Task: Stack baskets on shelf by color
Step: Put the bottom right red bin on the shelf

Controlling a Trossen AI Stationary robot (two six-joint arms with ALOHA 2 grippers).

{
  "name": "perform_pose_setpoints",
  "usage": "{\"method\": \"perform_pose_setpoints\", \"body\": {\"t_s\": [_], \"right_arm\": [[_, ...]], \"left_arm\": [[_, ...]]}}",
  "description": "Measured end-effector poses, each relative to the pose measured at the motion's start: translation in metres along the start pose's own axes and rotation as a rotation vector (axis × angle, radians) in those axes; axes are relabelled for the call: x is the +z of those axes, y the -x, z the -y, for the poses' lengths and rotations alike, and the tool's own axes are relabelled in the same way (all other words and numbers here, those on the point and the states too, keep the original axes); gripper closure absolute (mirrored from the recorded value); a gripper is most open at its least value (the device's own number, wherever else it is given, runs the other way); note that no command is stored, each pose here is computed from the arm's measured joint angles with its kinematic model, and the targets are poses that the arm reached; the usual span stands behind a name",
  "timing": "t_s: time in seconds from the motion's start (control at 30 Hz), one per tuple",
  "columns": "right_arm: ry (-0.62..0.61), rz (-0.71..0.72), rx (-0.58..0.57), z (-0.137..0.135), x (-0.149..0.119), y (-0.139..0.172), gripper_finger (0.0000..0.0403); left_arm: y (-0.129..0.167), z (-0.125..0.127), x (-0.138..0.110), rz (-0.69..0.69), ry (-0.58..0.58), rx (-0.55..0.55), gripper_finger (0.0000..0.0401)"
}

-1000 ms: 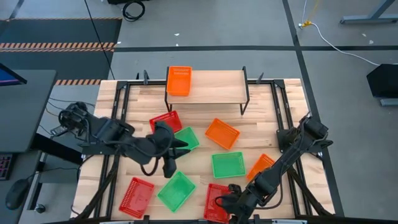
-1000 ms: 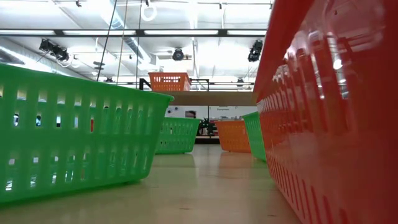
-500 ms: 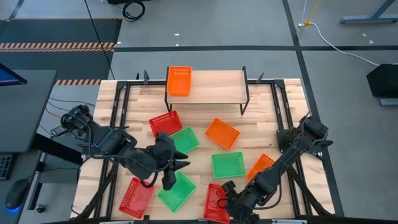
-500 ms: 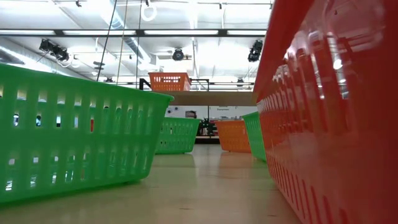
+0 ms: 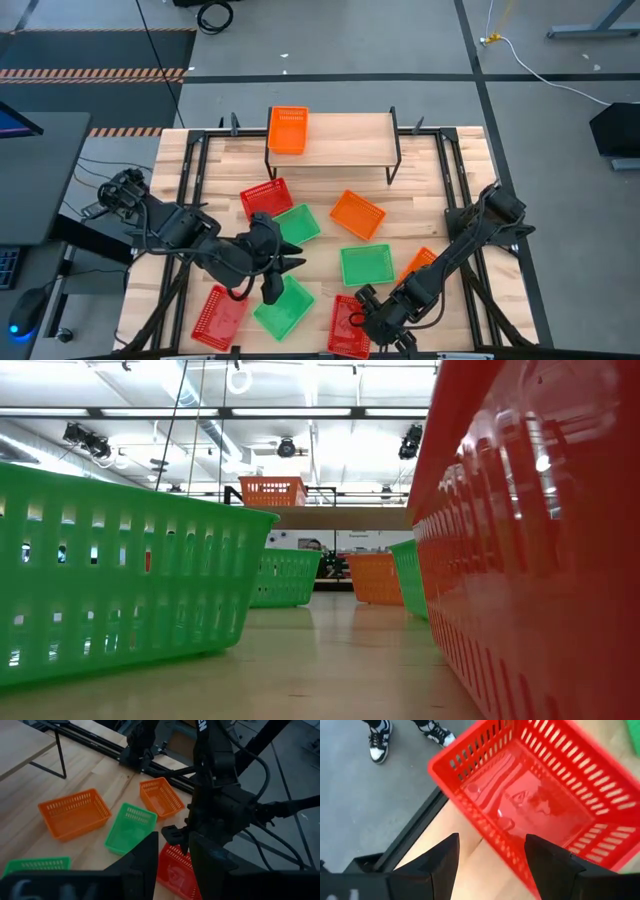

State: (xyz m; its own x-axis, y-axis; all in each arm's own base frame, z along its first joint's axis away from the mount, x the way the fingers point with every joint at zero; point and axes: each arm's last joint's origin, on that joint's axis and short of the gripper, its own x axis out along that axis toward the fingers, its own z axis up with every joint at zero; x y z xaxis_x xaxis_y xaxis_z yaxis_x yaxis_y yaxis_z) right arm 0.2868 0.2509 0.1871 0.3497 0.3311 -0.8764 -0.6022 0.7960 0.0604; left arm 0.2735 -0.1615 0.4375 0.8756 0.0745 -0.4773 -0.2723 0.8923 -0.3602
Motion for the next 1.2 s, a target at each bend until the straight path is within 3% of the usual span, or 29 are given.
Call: {"method": "perform_pose_setpoints", "body": {"t_s": [0.43,0.73,0.93,1.2], "right_arm": [[0.009,-0.064,0.009,0.012,-0.026,-0.016,0.0216],[0.002,-0.051,0.004,0.018,-0.024,-0.016,0.0304],[-0.05,0.026,0.089,0.017,0.003,0.0,0.0389],[-0.062,0.195,0.018,0.012,0.055,0.042,0.0388]], "left_arm": [[0.0,0.0,0.0,0.01,-0.001,0.012,0.0284],[0.0,-0.001,0.0,0.011,-0.001,0.011,0.0284],[0.001,-0.002,-0.001,-0.003,-0.019,0.024,0.0284],[0.0,-0.004,-0.001,-0.011,-0.029,0.035,0.0284]]}}
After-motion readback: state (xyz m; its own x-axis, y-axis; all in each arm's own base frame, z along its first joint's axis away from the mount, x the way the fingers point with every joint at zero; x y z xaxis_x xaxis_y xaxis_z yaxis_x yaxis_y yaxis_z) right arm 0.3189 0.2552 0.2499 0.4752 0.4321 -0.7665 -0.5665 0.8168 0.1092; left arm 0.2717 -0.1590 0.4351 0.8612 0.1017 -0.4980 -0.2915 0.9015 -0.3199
